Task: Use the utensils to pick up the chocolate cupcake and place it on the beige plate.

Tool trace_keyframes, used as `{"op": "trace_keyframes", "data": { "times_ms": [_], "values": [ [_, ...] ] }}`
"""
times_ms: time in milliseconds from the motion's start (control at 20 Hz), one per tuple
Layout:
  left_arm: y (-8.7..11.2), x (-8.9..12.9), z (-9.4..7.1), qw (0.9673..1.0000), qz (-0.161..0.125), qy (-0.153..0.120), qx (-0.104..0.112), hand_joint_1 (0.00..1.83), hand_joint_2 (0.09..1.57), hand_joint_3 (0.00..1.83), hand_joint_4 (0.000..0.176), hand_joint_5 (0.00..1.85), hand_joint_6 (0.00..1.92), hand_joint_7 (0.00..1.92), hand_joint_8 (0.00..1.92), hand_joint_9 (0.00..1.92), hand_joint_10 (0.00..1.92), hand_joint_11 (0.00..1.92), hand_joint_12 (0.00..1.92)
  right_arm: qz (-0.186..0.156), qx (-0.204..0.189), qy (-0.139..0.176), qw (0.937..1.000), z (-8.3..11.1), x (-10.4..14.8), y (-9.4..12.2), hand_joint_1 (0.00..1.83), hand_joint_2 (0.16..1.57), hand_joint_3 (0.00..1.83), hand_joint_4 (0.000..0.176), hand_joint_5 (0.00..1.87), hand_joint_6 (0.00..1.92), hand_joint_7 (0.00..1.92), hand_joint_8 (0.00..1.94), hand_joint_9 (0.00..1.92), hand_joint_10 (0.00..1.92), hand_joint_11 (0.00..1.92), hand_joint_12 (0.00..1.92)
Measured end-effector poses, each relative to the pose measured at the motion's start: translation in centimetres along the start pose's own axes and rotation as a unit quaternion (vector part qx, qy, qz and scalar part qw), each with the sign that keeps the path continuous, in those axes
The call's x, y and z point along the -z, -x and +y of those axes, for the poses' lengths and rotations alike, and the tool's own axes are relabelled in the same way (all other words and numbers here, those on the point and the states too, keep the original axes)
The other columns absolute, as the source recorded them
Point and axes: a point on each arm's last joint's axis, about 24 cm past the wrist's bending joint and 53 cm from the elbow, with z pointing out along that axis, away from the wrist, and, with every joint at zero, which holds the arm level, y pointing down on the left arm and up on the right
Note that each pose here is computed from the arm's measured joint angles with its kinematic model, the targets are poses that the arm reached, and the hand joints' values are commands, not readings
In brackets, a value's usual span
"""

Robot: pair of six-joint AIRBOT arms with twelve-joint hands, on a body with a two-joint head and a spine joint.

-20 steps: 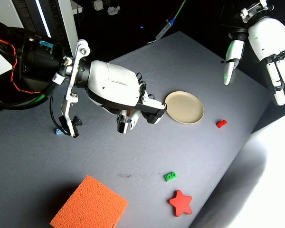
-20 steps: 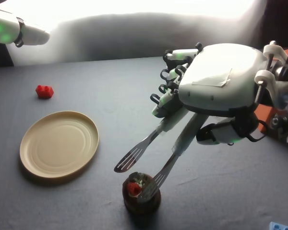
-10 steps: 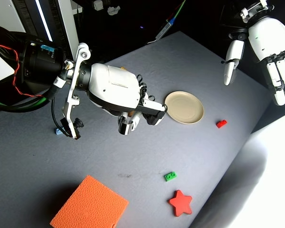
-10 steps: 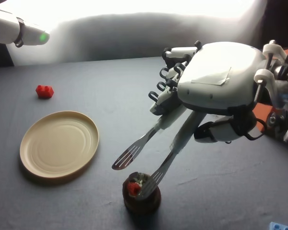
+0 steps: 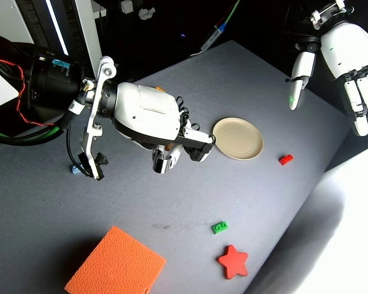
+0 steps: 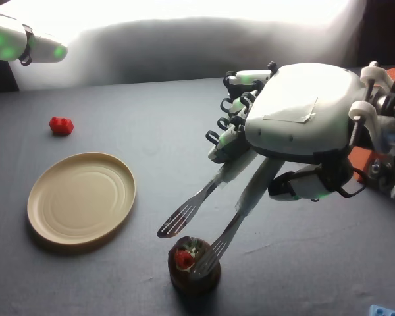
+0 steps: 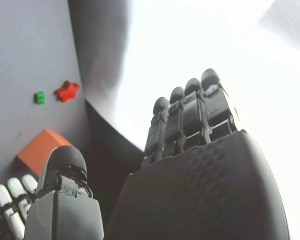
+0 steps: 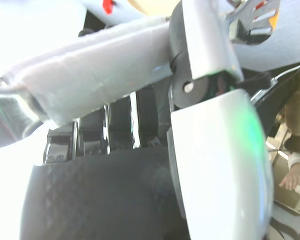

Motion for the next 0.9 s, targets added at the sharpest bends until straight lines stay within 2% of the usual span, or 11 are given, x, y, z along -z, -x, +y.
{"op": "trace_keyframes", "data": {
  "times_ms": [150,600,850,900],
  "values": [
    [0.0,0.0,0.0,1.0000,0.000,0.000,0.000,0.14,1.14,0.00,0.000,0.07,0.00,0.05,0.00,0.02,0.00,0.00,0.05,0.006,0.001,-0.003,1.0000,-0.2,0.0,-0.4,1.02,1.16,0.00,0.000,0.73,0.00,0.74,0.00,0.46,0.52,0.00,1.47],
    [0.0,0.0,0.0,1.0000,0.000,-0.001,0.000,0.15,1.13,0.00,0.000,0.09,0.00,0.06,0.00,0.04,0.00,0.00,0.14,0.009,0.005,-0.003,0.9999,-0.3,0.0,-0.9,1.01,1.18,0.01,0.000,0.70,0.00,0.72,0.00,0.46,0.56,0.00,1.52],
    [0.0,0.0,0.0,1.0000,0.000,-0.001,0.000,0.14,1.14,0.00,0.000,0.07,0.00,0.04,0.00,0.01,0.00,0.00,0.09,0.015,0.009,-0.003,0.9998,-0.3,0.0,-1.5,1.01,1.17,0.00,0.000,0.72,0.01,0.75,0.01,0.48,0.56,0.00,1.51],
    [0.0,0.0,0.0,1.0000,0.000,-0.001,0.000,0.15,1.13,0.00,0.000,0.09,0.00,0.06,0.00,0.03,0.00,0.00,0.15,0.014,0.013,-0.002,0.9998,-0.3,0.0,-1.5,1.00,1.17,0.00,0.000,0.72,0.00,0.75,0.01,0.47,0.56,0.00,1.52]
  ]
}}
